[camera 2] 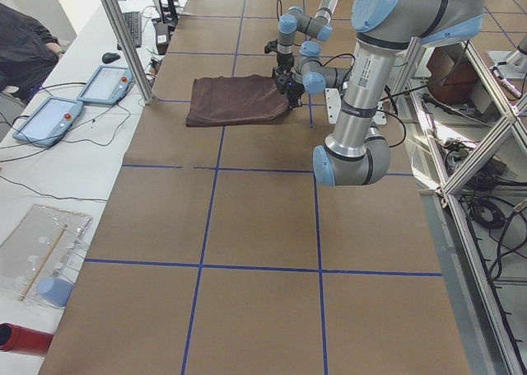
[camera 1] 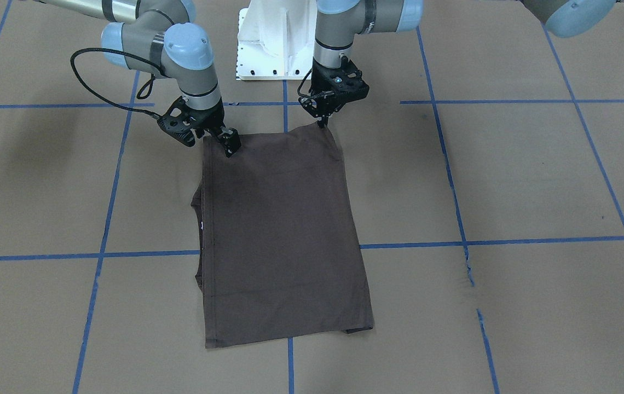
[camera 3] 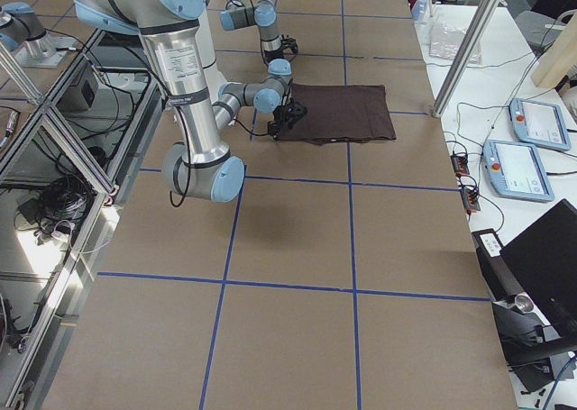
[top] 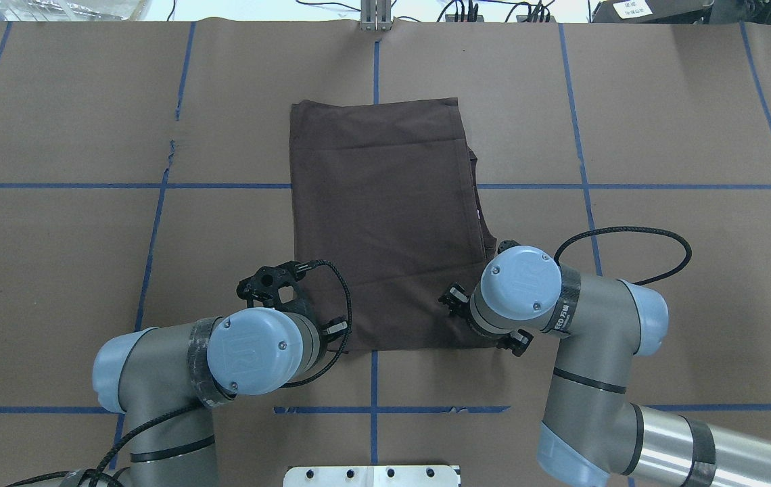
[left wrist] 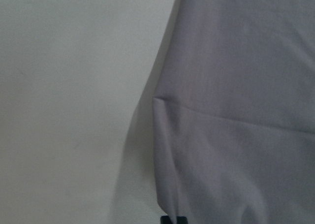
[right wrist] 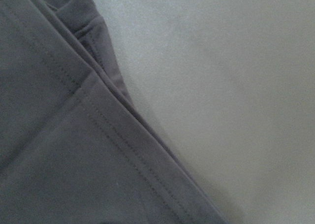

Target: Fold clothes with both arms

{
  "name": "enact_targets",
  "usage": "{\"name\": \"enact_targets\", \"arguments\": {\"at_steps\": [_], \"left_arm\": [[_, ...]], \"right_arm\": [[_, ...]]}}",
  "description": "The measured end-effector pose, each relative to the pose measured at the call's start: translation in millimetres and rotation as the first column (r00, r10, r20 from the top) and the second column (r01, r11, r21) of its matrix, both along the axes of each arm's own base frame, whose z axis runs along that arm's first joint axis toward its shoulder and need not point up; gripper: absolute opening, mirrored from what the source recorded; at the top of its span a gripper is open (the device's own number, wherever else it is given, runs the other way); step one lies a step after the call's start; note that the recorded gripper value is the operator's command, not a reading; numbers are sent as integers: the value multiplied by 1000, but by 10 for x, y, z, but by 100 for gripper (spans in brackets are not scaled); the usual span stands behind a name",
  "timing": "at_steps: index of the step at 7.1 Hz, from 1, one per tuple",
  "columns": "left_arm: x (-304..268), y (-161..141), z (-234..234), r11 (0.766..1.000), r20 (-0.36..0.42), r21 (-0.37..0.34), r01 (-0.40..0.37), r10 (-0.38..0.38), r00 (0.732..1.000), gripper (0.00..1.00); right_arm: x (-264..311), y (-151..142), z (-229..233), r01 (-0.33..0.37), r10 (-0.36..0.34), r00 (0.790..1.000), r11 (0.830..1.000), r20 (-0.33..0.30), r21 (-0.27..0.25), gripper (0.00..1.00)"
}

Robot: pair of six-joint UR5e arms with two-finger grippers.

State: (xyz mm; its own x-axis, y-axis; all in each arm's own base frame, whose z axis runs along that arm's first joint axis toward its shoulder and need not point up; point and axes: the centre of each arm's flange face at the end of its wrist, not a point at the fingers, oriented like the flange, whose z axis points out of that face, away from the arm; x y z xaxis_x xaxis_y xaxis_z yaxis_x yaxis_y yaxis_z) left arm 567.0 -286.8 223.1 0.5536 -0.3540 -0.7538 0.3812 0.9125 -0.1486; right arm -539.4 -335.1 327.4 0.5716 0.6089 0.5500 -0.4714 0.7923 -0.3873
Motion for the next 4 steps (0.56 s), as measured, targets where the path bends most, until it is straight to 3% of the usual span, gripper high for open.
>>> {"name": "enact_targets", "arguments": {"at_steps": [2,3,4], "left_arm": [[-2,-4,0,1000,1,1,1,-1,1000,0],[-2,-4,0,1000,1,1,2,-2,1000,0],[-2,-4,1,1000,1,1,1,-1,1000,0]], "right_arm": [[-15,20,16,5,-5,1000,1000,-3,-1,100],[-25,33,21,7,-8,1000,1000,-5,-3,93],[-36,45,24,10,-10,1000,1000,-9,-4,56]]}}
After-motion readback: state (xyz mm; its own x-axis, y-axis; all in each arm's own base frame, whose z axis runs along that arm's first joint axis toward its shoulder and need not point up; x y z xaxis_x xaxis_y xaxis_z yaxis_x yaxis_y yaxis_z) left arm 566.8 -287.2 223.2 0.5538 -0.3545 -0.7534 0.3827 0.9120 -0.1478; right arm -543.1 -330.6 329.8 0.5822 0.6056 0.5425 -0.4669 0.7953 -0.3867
